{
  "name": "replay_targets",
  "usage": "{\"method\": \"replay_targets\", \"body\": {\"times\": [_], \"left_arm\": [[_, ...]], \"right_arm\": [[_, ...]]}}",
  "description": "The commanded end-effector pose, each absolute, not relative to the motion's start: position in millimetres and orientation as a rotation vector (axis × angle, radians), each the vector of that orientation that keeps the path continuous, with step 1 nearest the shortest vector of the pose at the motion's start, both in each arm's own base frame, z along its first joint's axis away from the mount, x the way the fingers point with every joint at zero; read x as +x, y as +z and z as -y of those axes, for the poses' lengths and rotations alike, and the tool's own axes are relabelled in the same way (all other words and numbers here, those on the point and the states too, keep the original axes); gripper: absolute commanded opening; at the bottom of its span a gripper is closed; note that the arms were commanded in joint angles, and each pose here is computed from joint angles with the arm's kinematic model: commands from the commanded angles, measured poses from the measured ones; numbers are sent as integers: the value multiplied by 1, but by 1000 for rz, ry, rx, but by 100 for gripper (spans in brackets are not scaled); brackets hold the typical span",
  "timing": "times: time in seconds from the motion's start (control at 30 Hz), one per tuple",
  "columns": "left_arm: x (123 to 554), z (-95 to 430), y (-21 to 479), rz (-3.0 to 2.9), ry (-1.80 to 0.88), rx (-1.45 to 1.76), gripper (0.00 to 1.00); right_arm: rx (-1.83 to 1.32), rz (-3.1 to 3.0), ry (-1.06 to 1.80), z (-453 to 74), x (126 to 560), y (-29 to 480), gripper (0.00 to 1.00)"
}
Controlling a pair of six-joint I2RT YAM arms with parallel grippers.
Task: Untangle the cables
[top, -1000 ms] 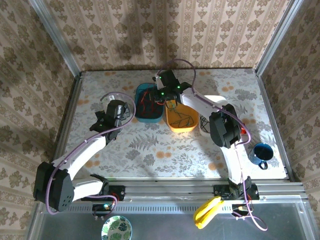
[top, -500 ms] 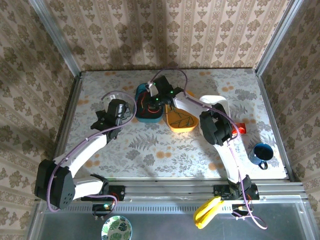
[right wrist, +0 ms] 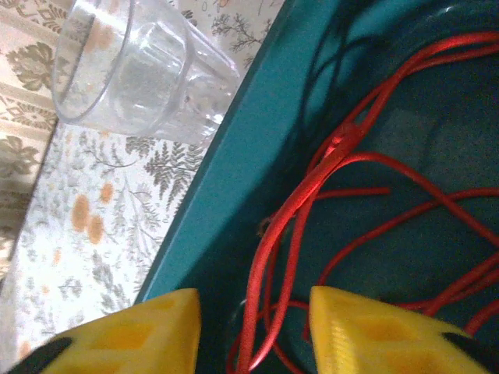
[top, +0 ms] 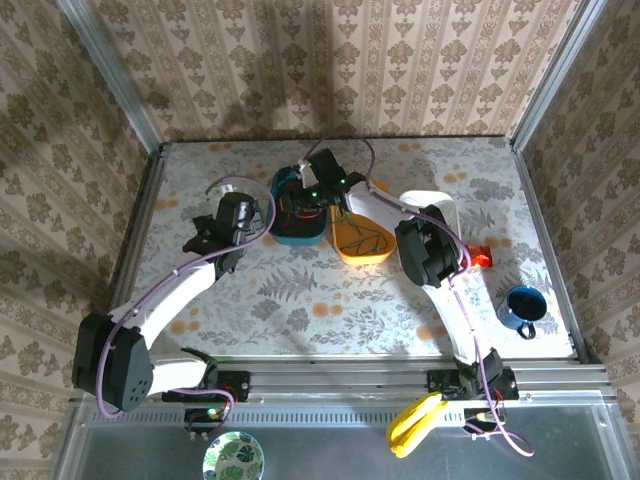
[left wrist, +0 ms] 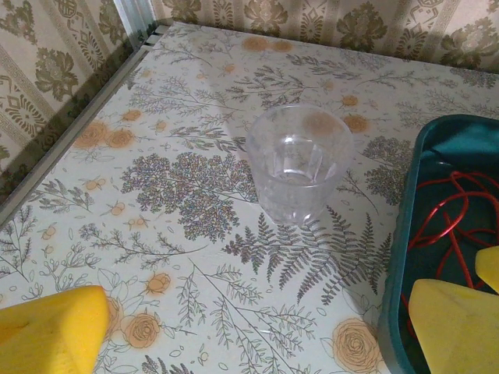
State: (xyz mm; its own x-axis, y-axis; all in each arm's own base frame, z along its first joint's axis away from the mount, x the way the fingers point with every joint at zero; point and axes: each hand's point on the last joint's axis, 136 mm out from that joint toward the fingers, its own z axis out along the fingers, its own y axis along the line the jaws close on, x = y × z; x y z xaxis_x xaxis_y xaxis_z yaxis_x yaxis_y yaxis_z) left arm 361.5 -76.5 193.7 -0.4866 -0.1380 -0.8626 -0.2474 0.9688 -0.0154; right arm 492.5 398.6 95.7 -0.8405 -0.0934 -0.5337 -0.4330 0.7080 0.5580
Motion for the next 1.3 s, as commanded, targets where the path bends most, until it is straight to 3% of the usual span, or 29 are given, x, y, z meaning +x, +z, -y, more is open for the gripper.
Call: {"method": "replay_targets", "body": {"times": [0.0, 0.27, 0.4, 0.67, 0.77, 0.83, 1.03, 1.27], "left_arm": [[365, 72, 204, -2073, 164, -268, 100], [359, 62, 205, -2066, 209, -299, 100], [346, 45, 208, -2045, 284, -324, 100], [286, -38, 177, -2038, 572, -551, 100], [269, -54, 170, -2009, 647, -578, 100], [266, -58, 167, -1983, 677, -569, 100], [296, -52, 174, -1891, 744, -370, 100], [346, -23, 123, -1972, 641, -64, 100]], "right_arm": [[-418, -2335, 833, -384, 499, 146, 50], [-363, -2171, 586, -341, 503, 209, 54], [-341, -2035, 498, -308, 485, 255, 54], [-110, -1877, 230, -157, 405, 297, 60], [-32, -1834, 59, -98, 370, 288, 74], [-27, -1787, -67, -70, 352, 277, 100], [38, -1798, -278, -16, 330, 210, 100], [193, -1878, -354, 10, 358, 140, 100]]}}
